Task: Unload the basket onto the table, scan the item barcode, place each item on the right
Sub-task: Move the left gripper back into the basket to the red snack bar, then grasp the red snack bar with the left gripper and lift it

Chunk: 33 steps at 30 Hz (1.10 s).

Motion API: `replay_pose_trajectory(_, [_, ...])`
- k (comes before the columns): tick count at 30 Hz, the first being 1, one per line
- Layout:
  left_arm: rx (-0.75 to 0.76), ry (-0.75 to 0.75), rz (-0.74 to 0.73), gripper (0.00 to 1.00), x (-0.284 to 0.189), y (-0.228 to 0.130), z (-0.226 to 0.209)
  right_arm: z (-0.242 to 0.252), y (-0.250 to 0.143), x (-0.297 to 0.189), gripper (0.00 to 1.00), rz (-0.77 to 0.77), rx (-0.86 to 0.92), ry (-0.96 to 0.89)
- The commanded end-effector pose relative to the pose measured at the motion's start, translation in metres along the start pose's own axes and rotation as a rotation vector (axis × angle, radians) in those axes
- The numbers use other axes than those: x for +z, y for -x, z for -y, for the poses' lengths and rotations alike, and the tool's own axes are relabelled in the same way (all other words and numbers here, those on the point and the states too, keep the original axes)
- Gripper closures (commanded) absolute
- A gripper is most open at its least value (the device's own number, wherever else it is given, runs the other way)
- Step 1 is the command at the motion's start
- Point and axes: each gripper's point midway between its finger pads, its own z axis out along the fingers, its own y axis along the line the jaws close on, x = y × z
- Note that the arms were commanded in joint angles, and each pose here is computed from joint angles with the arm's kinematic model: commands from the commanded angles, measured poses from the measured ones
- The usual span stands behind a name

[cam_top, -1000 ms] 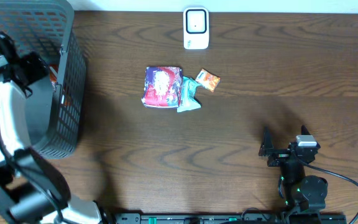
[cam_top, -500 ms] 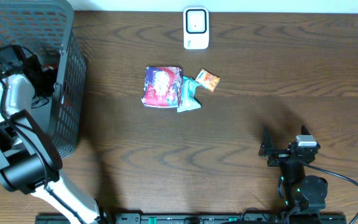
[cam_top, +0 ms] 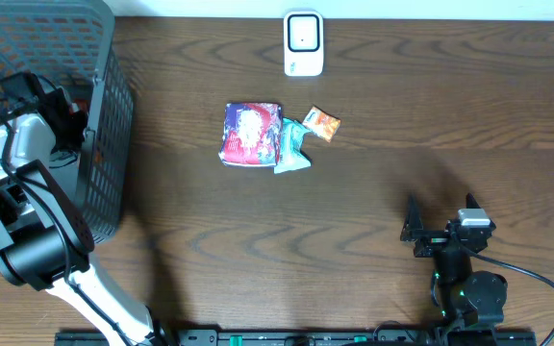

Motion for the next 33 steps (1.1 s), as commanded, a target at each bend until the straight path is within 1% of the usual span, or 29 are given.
replay_pose_trajectory(1, [-0.06, -0.01, 0.055, 0.93, -0.01, 0.014, 0.002, 0.001, -0.001, 0.0, 0.01, 0.001, -0.007, -0.005])
replay_pose_trajectory(3, [-0.109, -0.019, 0.142, 0.92, -0.035, 0.036, 0.006, 0.001, -0.001, 0.0, 0.01, 0.001, -0.007, -0.005])
replay_pose_trajectory(5, [-0.161, -0.039, 0.265, 0.93, -0.075, 0.062, 0.012, 0.001, -0.001, 0.0, 0.01, 0.001, -0.007, -0.005])
replay_pose_trajectory(6, [-0.166, -0.048, 0.321, 0.93, -0.095, 0.072, 0.016, 0.001, -0.001, 0.0, 0.01, 0.001, -0.007, -0.005])
replay_pose_trajectory(7, [-0.159, -0.059, 0.401, 0.93, -0.125, 0.085, 0.02, 0.001, -0.001, 0.0, 0.01, 0.001, -0.007, -0.005])
replay_pose_trajectory(9, [-0.146, -0.076, 0.519, 0.93, -0.173, 0.099, 0.028, 0.001, -0.001, 0.0, 0.01, 0.001, -0.007, -0.005])
replay_pose_trajectory(12, [-0.175, -0.121, 0.689, 0.93, -0.245, 0.111, 0.039, 0.001, -0.001, 0.0, 0.01, 0.001, -0.007, -0.005])
replay_pose_trajectory(14, [-0.191, -0.158, 0.803, 0.93, -0.294, 0.113, 0.047, 0.001, -0.001, 0.0, 0.01, 0.001, -0.007, -0.005])
replay_pose_trajectory(16, [-0.195, -0.182, 0.876, 0.93, -0.331, 0.109, 0.053, 0.001, -0.001, 0.0, 0.01, 0.001, -0.007, -0.005])
replay_pose_trajectory(18, [-0.203, -0.205, 0.913, 0.93, -0.356, 0.099, 0.058, 0.001, -0.001, 0.0, 0.01, 0.001, -0.007, -0.005])
replay_pose_trajectory(20, [-0.241, -0.263, 0.9, 0.93, -0.371, 0.085, 0.069, 0.001, -0.001, 0.0, 0.01, 0.001, -0.007, -0.005])
replay_pose_trajectory(22, [-0.24, -0.364, 0.849, 0.93, -0.378, 0.069, 0.09, 0.001, -0.001, 0.0, 0.01, 0.001, -0.007, -0.005])
replay_pose_trajectory(25, [-0.139, -0.555, 0.714, 0.93, -0.378, 0.039, 0.14, 0.001, -0.001, 0.0, 0.01, 0.001, -0.007, -0.005])
replay_pose_trajectory(27, [-0.07, -0.663, 0.598, 0.93, -0.369, 0.017, 0.176, 0.001, -0.001, 0.0, 0.01, 0.001, -0.007, -0.005])
replay_pose_trajectory(33, [0.081, -0.773, 0.321, 0.93, -0.325, -0.043, 0.26, 0.001, -0.001, 0.0, 0.01, 0.001, -0.007, -0.005])
